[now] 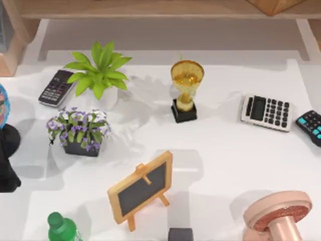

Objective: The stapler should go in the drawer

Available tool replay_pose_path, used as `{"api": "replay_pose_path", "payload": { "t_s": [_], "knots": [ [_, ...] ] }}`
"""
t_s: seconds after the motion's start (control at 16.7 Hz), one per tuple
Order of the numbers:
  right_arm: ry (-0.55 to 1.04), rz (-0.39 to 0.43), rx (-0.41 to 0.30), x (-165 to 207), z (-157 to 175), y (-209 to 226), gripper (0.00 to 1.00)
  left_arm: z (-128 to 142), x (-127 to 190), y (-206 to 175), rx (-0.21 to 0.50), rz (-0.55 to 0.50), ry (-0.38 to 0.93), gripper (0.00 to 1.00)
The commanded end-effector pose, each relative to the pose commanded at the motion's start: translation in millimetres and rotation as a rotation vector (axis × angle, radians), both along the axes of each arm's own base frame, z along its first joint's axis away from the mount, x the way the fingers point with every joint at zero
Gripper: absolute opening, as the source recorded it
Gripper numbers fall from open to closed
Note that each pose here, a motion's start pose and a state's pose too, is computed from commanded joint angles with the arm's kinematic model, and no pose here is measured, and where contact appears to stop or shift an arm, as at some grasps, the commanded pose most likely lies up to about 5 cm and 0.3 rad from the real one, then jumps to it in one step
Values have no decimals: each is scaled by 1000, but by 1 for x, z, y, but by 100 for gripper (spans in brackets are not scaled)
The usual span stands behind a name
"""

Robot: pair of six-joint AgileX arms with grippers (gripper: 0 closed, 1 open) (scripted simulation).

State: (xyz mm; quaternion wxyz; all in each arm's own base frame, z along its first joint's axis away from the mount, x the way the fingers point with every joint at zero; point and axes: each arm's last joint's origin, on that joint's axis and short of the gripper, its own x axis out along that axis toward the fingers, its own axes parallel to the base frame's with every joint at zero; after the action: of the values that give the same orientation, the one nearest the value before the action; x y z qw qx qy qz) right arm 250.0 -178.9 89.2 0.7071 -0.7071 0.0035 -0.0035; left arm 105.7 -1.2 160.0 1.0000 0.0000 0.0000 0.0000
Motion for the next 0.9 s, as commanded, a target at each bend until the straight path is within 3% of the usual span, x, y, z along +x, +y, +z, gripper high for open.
{"api": "replay_pose_path", "payload": {
  "t_s": [0.36, 0.9],
  "knots": [
    [0, 0, 0, 0, 0, 0, 2, 0, 0, 0, 0, 0, 0, 100],
    [4, -2, 5, -1, -1, 0, 0, 0, 0, 0, 0, 0, 0, 100]
  ]
}}
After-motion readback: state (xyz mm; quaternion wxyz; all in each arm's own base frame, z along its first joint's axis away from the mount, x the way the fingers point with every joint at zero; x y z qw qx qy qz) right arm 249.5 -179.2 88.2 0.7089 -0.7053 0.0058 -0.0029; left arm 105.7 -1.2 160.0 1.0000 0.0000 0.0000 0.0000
